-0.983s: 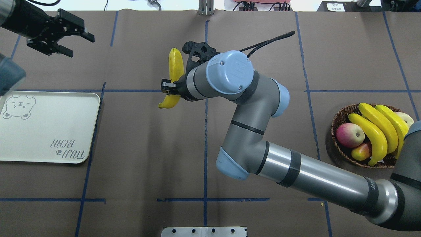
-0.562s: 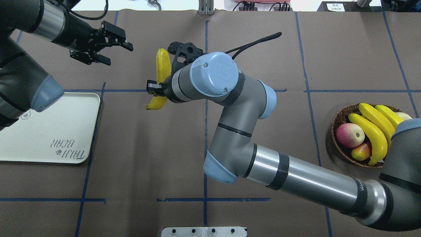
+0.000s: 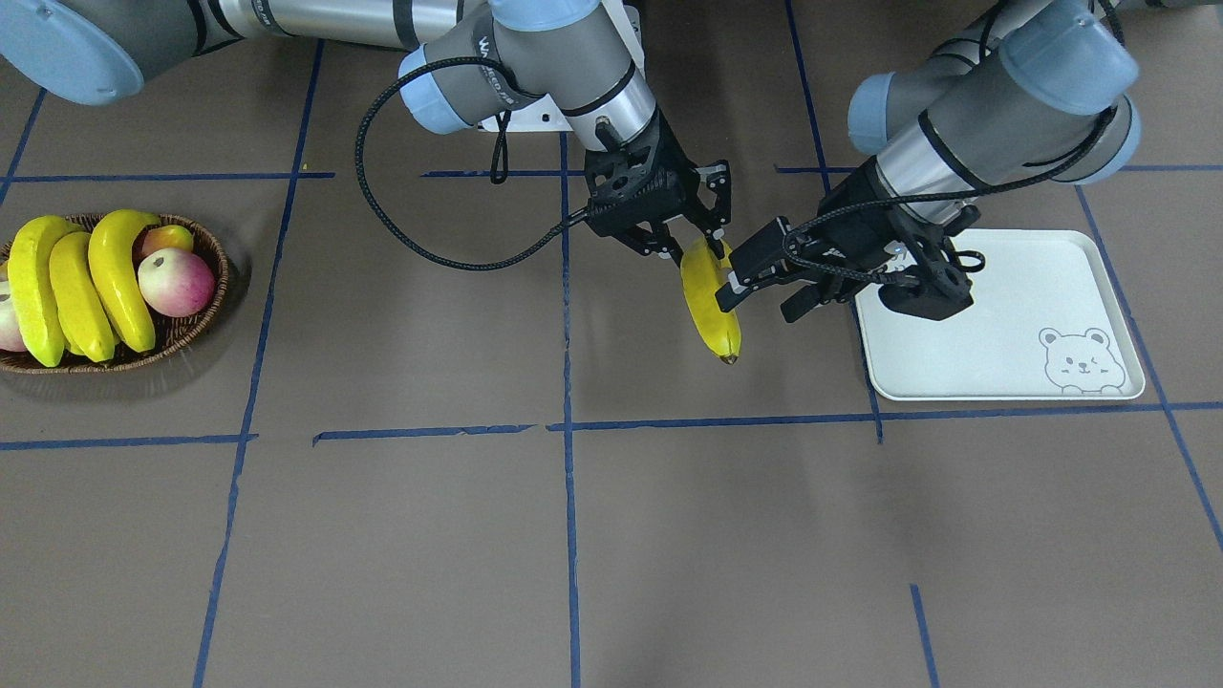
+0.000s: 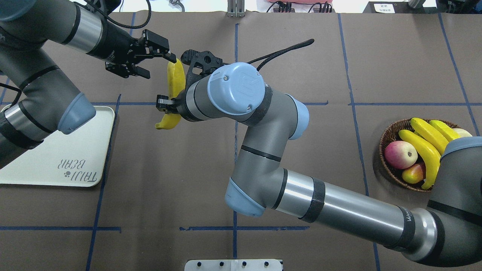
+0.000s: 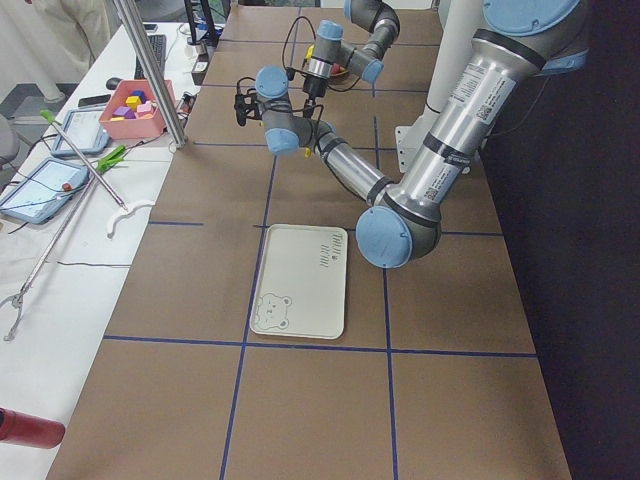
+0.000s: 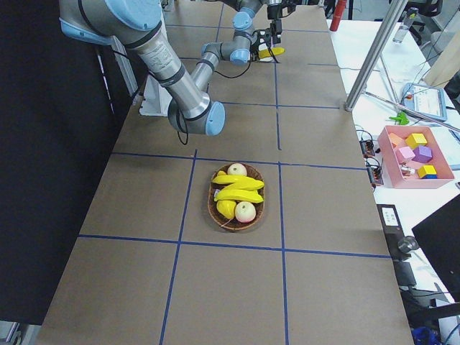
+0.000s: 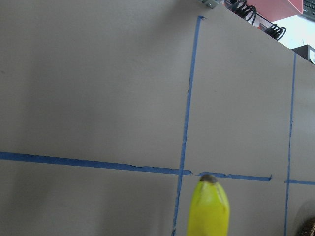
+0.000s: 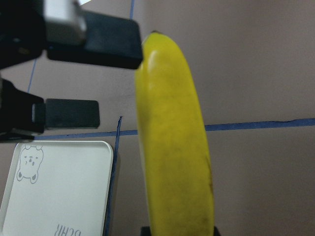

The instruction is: Transfer all bananas from basket to plate

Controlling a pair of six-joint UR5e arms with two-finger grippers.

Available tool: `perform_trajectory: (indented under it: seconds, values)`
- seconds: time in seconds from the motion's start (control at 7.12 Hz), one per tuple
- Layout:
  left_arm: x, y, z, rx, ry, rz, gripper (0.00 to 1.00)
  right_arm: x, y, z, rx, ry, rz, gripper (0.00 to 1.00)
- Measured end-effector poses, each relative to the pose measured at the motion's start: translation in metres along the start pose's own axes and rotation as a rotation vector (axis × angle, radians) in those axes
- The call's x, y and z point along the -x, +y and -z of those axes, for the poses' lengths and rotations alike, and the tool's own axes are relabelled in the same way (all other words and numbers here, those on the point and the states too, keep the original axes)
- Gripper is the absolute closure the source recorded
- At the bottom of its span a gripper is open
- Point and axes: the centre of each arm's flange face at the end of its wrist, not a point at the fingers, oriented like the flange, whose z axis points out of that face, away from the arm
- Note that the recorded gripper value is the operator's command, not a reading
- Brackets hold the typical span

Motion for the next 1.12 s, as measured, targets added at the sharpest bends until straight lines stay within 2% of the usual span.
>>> perform_trajectory:
  seconds: [0.28, 0.42, 0.7, 0.84, 0.98, 1.12]
  values:
    - [-0.009, 0.015, -0.018, 0.004, 0.002, -0.006, 0.17, 0.004, 0.001, 0.003, -0.004, -0.029, 0.006, 0.99]
    - [-0.011, 0.020, -0.024, 0.010, 0.002, -0.009, 0.40, 0.005, 0.001, 0.004, -0.005, -0.039, 0.007, 0.99]
    - [-0.013, 0.025, -0.028, 0.019, 0.002, -0.011, 1.00, 0.005, 0.002, 0.005, -0.006, -0.044, 0.009, 0.98]
    - [-0.013, 0.026, -0.028, 0.020, 0.003, -0.011, 1.00, 0.006, 0.002, 0.006, -0.006, -0.046, 0.009, 0.96]
    - [-0.012, 0.027, -0.027, 0.019, 0.003, -0.010, 1.00, 0.006, 0.002, 0.006, -0.006, -0.047, 0.009, 0.75]
    - [-0.011, 0.027, -0.027, 0.019, 0.003, -0.010, 1.00, 0.006, 0.002, 0.007, -0.006, -0.052, 0.010, 0.16]
